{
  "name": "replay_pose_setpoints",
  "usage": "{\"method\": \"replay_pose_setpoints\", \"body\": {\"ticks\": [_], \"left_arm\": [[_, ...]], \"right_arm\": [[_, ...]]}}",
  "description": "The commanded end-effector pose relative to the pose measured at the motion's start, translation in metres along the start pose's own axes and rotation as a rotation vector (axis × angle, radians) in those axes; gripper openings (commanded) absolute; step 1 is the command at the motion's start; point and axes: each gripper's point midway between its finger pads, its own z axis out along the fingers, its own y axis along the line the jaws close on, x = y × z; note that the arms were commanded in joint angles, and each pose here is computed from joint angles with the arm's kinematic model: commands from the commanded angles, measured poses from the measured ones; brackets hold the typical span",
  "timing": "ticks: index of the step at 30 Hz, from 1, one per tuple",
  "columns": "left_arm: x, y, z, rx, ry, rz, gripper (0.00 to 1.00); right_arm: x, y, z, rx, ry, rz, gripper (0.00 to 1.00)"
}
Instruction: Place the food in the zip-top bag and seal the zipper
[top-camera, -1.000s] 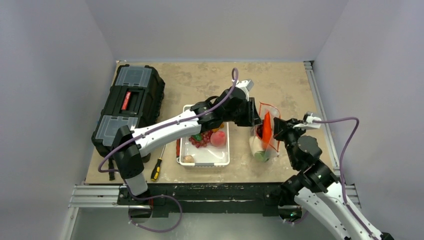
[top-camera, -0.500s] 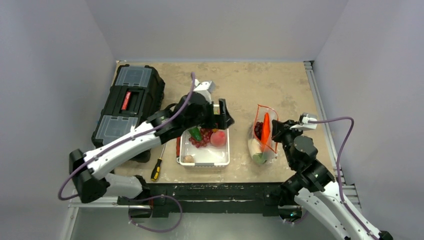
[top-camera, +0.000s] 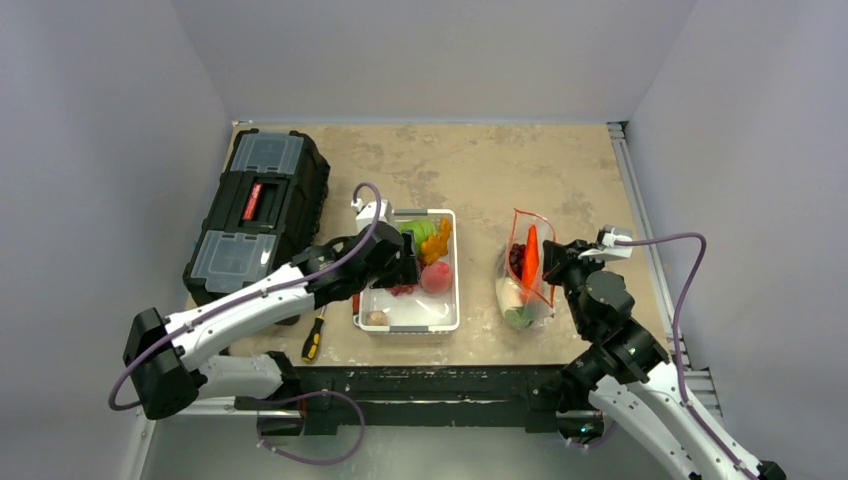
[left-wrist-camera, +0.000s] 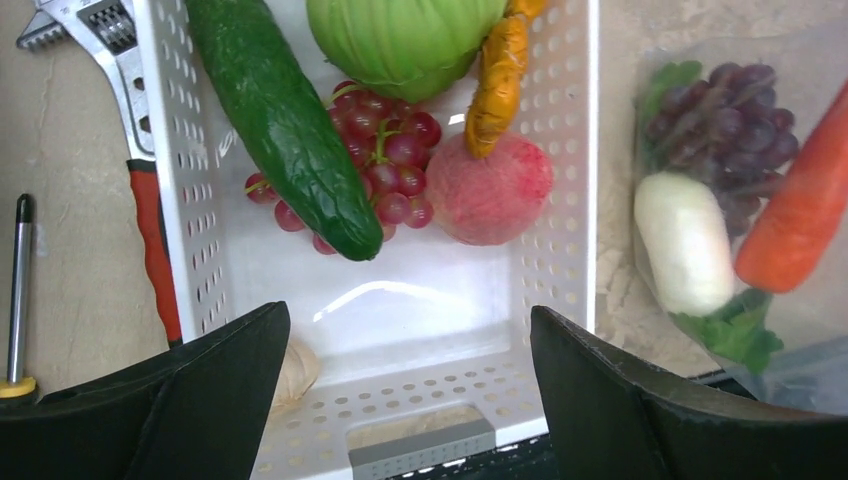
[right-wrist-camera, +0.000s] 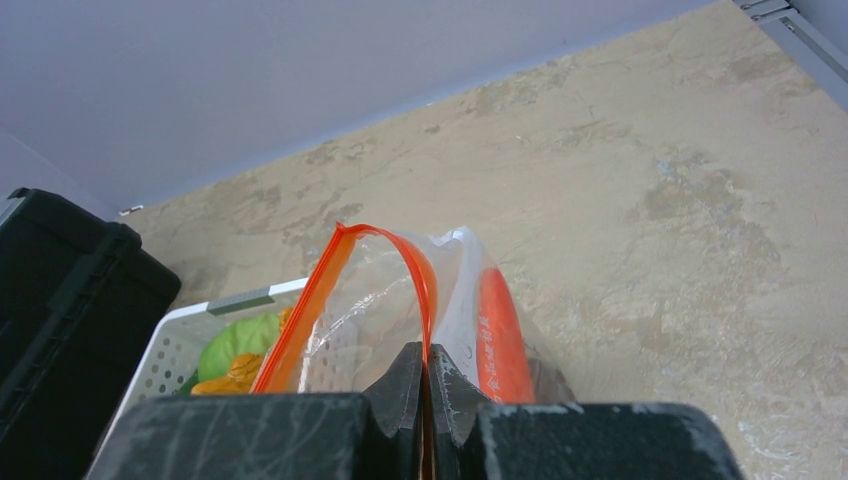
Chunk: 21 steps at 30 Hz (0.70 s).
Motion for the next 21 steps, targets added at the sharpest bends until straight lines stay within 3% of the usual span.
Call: {"method": "replay_pose_setpoints", "body": {"ticks": [1, 14, 21], "left_arm": [[-0.012, 0.01, 0.016, -0.09, -0.077, -0.117, 0.88], [-0.002, 0.034, 0.09, -0.22, 0.071, -0.313, 0.84], [0.007, 0.036, 0.11, -0.25, 0.115, -0.297, 0.66]], "right_arm": [[-0.001, 0.001, 0.0, -0.006, -0.003, -0.005, 0.0], [-0.002, 0.004, -0.001, -0.025, -0.012, 0.005, 0.0], [-0.002, 0.003, 0.0, -0.022, -0.015, 0.006, 0.0]]}}
